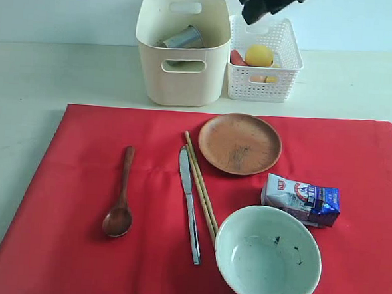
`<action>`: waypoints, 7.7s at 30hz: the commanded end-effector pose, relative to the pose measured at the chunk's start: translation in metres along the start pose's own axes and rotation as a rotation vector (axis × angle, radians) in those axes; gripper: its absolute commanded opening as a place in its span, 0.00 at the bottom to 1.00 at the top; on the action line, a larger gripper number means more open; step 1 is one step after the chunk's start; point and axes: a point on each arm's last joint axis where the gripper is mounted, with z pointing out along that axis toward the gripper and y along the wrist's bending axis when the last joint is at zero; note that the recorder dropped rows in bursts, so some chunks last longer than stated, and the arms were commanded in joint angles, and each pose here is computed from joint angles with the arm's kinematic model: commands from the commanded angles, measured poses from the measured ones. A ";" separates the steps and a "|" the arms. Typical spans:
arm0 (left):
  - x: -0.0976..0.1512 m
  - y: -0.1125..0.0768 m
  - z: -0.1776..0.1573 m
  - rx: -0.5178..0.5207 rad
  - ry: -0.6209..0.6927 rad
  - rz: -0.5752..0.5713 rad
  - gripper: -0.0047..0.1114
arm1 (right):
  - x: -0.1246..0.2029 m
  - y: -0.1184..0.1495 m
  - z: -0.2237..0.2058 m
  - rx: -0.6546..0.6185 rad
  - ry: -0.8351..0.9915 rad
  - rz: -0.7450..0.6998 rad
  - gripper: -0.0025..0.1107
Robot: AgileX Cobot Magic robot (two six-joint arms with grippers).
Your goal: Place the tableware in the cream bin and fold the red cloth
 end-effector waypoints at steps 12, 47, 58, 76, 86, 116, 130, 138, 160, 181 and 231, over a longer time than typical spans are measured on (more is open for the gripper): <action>-0.001 0.000 -0.001 -0.003 -0.012 -0.005 0.05 | 0.068 -0.001 0.061 0.050 0.180 0.149 0.45; -0.001 0.000 -0.001 -0.003 -0.012 -0.005 0.05 | 0.124 -0.032 0.168 -0.089 0.311 0.419 0.22; -0.001 0.000 -0.001 -0.003 -0.012 -0.005 0.05 | 0.125 -0.031 0.167 -0.098 0.327 0.419 0.02; -0.001 0.000 -0.001 -0.003 -0.012 -0.005 0.05 | 0.098 -0.029 0.112 -0.087 0.208 0.391 0.02; -0.001 0.000 -0.001 -0.003 -0.012 -0.005 0.05 | 0.088 -0.027 0.086 -0.078 0.146 0.365 0.02; -0.001 0.000 -0.001 -0.003 -0.012 -0.005 0.05 | 0.004 -0.029 0.017 -0.173 -0.431 0.404 0.02; -0.001 0.000 -0.001 -0.003 -0.012 -0.005 0.05 | -0.036 -0.055 0.079 -0.211 -0.503 0.502 0.02; -0.001 0.000 -0.001 -0.003 -0.012 -0.005 0.05 | -0.038 -0.063 0.111 -0.229 -0.509 0.574 0.02; -0.001 0.000 -0.001 -0.003 -0.012 -0.005 0.05 | -0.035 -0.069 0.130 -0.225 -0.515 0.686 0.38; -0.001 0.000 -0.001 -0.003 -0.012 -0.005 0.05 | 0.002 -0.067 -0.017 -0.114 -0.095 0.293 0.50; -0.001 0.000 -0.001 -0.003 -0.012 -0.005 0.05 | 0.191 0.023 0.069 -0.070 0.471 -0.190 0.68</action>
